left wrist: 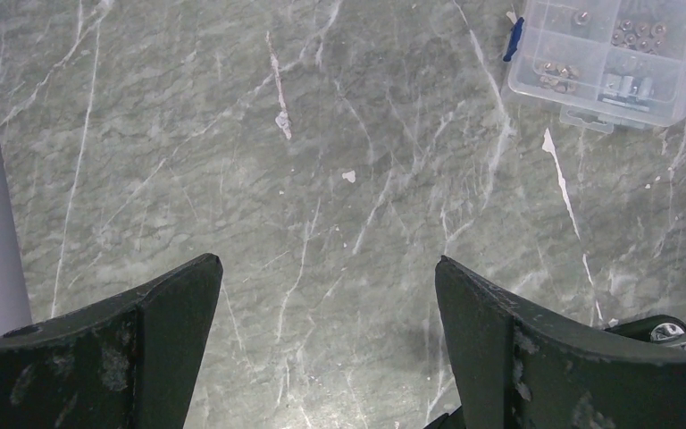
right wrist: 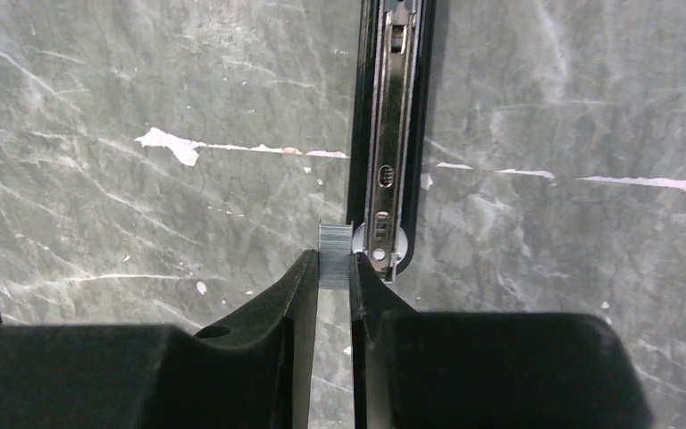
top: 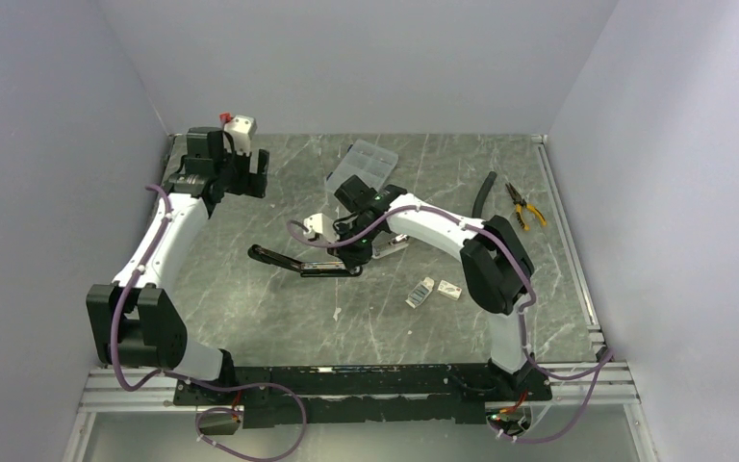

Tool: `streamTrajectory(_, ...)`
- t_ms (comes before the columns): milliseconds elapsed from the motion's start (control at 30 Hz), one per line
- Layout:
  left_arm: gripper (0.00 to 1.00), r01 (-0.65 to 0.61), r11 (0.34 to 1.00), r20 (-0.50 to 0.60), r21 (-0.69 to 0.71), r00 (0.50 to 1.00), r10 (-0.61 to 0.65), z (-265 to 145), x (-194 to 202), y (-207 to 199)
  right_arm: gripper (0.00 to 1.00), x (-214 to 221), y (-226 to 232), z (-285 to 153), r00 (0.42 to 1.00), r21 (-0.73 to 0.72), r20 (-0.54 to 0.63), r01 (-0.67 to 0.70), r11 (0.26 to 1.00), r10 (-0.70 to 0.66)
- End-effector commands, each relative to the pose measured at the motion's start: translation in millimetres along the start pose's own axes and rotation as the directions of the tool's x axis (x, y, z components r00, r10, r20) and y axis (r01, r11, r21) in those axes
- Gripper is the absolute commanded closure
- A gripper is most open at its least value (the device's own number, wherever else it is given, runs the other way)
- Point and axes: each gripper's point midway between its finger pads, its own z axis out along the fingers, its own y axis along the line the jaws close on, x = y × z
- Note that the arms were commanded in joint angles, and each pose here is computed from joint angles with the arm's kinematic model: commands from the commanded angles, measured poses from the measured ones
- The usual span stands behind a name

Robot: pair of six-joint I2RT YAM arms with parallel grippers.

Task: Load the staples into the stapler
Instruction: Install the staple into the stapler.

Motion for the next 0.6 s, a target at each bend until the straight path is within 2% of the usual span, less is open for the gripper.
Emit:
streamTrajectory(0,0.06,0.017,1.0,0.084,-0.011,0.996,-0.016,-15.8,-29.4,4.1,0.84,-14.5,-15.2,-7.1,0.999,0.041,0.02,0.034,0.999,-0.035)
streamTrajectory(567,0.06,0.011,1.0,0.098,-0.026,0.995,-0.008,-24.9,-34.6,8.5,0.85,-15.4,-28.2,-0.9,1.0,0.052,-0.017,0.023,0.998,-0.023)
